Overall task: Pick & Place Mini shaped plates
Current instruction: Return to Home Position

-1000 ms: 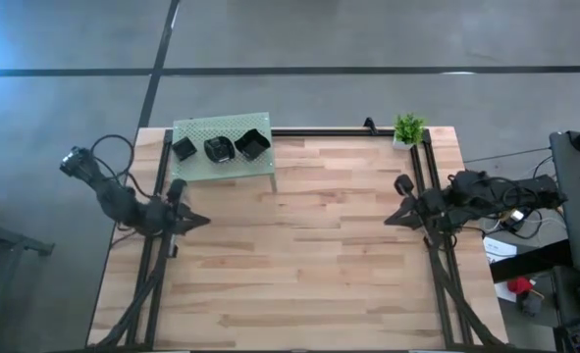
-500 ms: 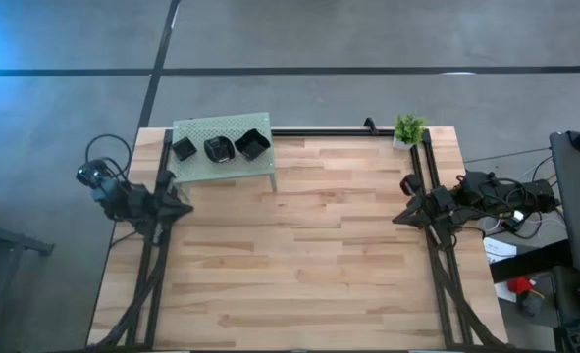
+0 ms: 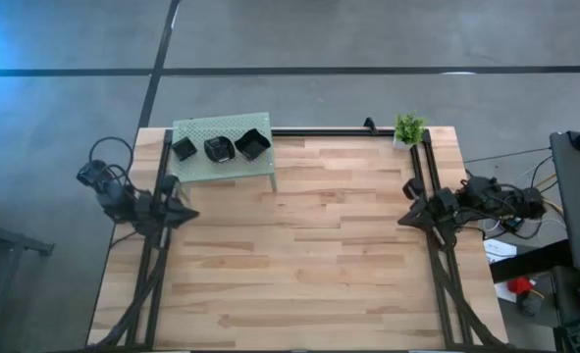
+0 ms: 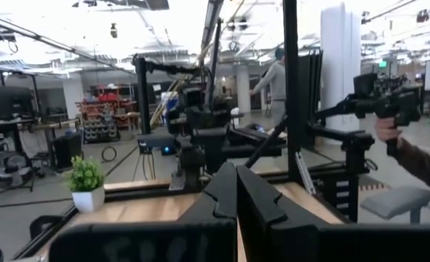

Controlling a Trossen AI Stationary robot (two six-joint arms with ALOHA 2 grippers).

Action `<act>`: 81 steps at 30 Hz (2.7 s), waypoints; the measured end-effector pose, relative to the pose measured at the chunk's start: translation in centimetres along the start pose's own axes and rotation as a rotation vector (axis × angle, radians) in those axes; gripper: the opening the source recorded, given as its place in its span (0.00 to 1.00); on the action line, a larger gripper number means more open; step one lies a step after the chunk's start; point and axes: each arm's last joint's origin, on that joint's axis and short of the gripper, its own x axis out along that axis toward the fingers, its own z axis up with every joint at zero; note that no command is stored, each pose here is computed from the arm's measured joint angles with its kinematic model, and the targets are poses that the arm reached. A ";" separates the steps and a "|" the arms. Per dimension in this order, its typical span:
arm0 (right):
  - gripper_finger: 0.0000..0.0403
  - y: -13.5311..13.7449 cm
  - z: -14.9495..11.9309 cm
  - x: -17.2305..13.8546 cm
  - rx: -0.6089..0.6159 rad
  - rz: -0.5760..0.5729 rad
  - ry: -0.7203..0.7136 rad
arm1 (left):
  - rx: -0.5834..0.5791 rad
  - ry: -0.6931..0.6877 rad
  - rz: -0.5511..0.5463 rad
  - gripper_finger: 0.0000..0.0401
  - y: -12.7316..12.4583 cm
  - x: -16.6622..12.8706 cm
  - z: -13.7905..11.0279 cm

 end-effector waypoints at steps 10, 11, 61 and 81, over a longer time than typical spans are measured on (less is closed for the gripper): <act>0.02 -0.2 -1.3 0.2 0.001 -0.002 0.004 | 0.000 0.044 0.000 0.00 -0.8 0.4 -2.9; 0.02 -0.3 -1.5 0.2 0.000 -0.001 -0.002 | 0.002 0.049 0.001 0.00 -0.9 0.5 -3.3; 0.02 -1.6 -7.5 1.4 -0.349 -0.053 0.119 | 0.050 0.134 -0.011 0.00 -1.7 0.6 -7.4; 0.02 -1.9 -7.6 1.3 -0.327 -0.145 0.135 | 0.048 0.134 -0.011 0.00 -1.7 0.6 -7.4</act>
